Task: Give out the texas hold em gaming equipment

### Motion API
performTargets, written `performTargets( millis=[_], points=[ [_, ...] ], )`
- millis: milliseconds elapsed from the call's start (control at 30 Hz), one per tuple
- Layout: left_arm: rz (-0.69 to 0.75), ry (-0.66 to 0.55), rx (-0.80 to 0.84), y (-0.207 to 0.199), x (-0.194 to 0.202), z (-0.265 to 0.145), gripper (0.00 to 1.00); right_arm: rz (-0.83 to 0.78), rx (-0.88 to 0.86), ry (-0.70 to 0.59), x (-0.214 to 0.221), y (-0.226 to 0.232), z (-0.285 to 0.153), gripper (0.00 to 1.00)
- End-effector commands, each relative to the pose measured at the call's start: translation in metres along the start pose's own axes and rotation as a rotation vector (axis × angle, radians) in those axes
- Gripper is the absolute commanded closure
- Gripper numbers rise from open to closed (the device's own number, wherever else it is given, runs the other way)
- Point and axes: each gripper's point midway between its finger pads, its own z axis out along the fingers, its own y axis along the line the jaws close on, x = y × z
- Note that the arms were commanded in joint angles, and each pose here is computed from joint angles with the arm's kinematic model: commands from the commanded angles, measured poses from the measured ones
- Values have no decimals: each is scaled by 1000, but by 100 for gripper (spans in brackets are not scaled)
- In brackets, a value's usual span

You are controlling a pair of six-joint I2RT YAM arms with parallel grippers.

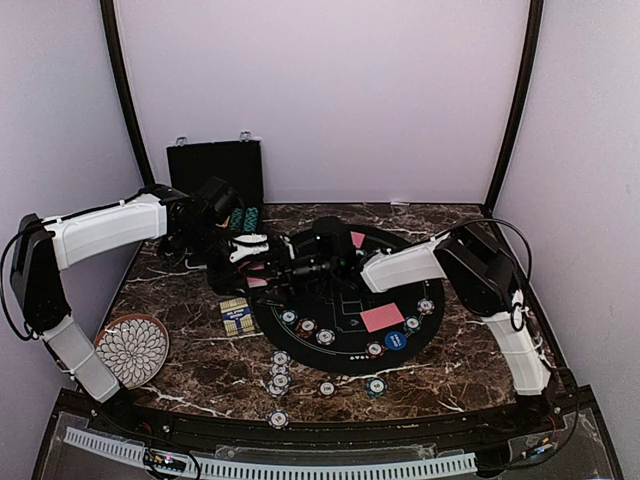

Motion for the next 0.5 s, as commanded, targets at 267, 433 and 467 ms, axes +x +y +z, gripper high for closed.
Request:
performTargets(
  millis=[267,433,467],
  points=[
    [8,-37,-3,1,-13,-13,100,7,-58,14,-2,5,17,28],
    [10,-40,-5,0,-13,-16,100,41,-18,-32,-10,-12,9,33],
    [11,-42,-5,0,-13,-17,100,45,-9,-43,-11,-15,6,33]
  ],
)
